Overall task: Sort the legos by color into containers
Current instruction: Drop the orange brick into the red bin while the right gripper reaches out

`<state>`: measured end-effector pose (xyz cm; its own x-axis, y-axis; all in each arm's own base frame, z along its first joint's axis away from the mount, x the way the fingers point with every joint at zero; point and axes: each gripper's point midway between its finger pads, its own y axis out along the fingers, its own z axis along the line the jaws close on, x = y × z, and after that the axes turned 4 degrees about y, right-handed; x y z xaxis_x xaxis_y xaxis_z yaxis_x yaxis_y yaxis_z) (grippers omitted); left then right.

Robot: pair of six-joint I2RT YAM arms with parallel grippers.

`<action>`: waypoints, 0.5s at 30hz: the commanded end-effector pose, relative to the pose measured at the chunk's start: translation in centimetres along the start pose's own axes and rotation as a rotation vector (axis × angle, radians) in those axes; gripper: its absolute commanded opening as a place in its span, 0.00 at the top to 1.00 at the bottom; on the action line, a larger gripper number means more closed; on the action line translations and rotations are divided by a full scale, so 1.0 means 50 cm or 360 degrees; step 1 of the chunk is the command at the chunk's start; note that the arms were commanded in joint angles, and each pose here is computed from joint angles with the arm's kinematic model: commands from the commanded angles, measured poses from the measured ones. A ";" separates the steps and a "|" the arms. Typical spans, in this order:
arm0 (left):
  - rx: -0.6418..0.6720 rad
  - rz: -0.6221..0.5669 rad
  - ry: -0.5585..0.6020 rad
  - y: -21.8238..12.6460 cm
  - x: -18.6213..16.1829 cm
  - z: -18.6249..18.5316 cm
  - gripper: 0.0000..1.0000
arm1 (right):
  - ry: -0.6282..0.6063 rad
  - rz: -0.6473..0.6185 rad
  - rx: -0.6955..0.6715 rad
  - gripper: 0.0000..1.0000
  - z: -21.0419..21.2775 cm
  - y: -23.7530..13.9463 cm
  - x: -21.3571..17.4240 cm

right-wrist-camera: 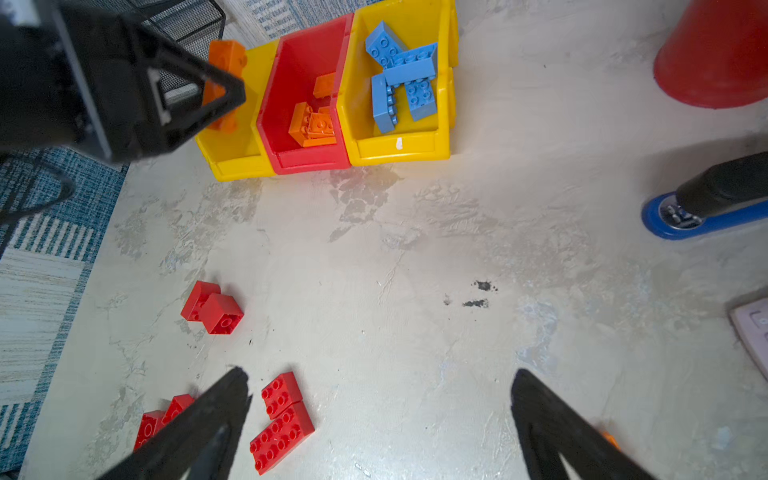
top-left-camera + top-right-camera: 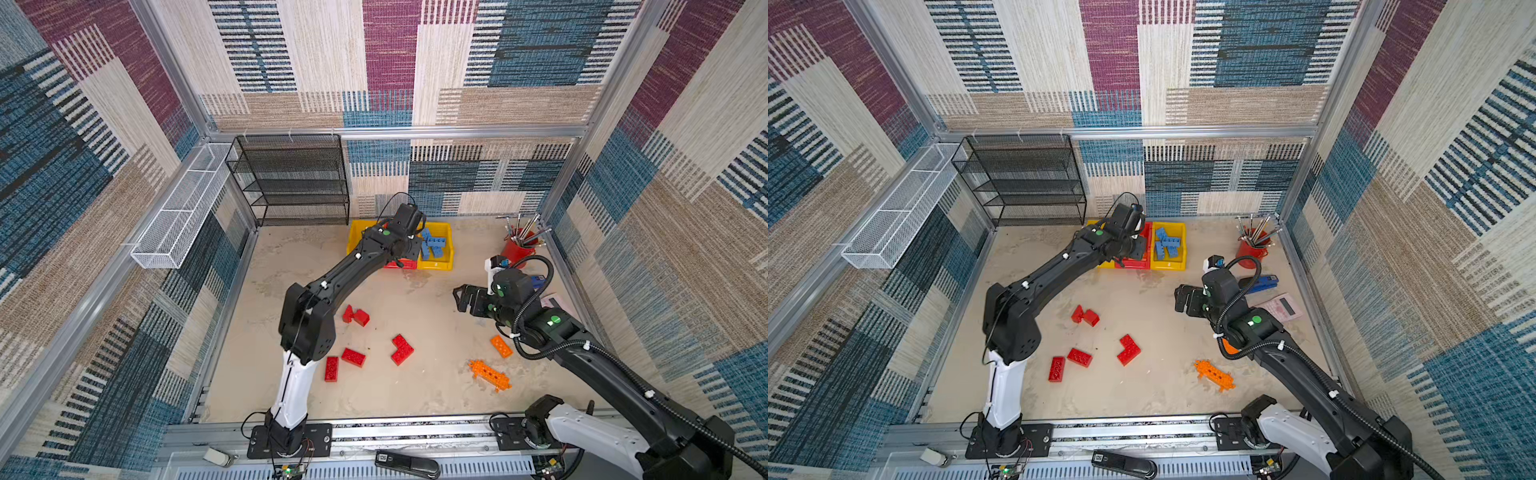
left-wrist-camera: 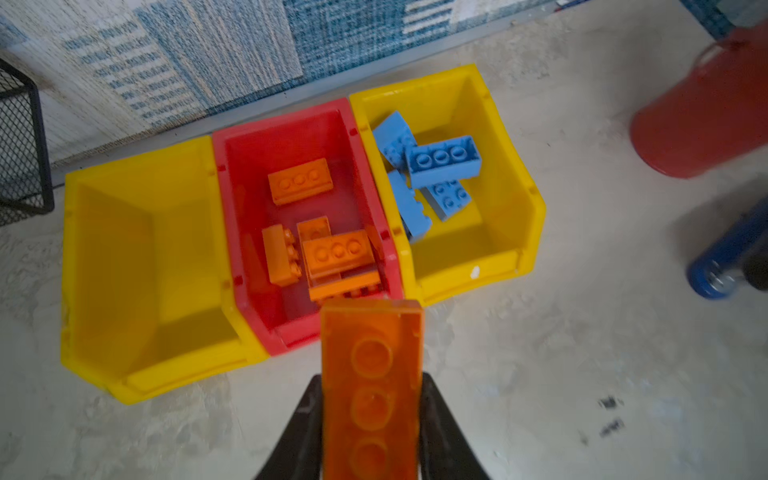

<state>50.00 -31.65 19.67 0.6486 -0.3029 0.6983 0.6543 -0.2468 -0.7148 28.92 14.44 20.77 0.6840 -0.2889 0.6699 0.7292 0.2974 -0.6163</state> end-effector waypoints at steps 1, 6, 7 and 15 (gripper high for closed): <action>-0.0081 0.0075 0.0023 0.058 0.012 0.011 0.72 | -0.0022 -0.0093 -0.0031 0.01 0.004 0.000 0.035; -0.0094 0.0027 -0.0006 0.159 0.029 0.043 0.71 | -0.0014 -0.0121 -0.0100 0.01 -0.010 0.000 0.048; -0.0099 0.0027 -0.0023 0.175 0.024 0.049 0.71 | -0.0008 -0.0118 -0.0110 0.01 -0.013 0.002 0.049; -0.0140 0.0043 -0.0142 0.226 -0.005 0.069 0.30 | 0.0018 -0.0012 -0.0214 0.01 -0.042 0.047 0.025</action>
<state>57.92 -30.43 10.82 0.7225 -0.2559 0.6423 0.5792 -0.2834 -0.7644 31.20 13.15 19.75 0.6779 -0.2915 0.6748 0.7325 0.1902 -0.6537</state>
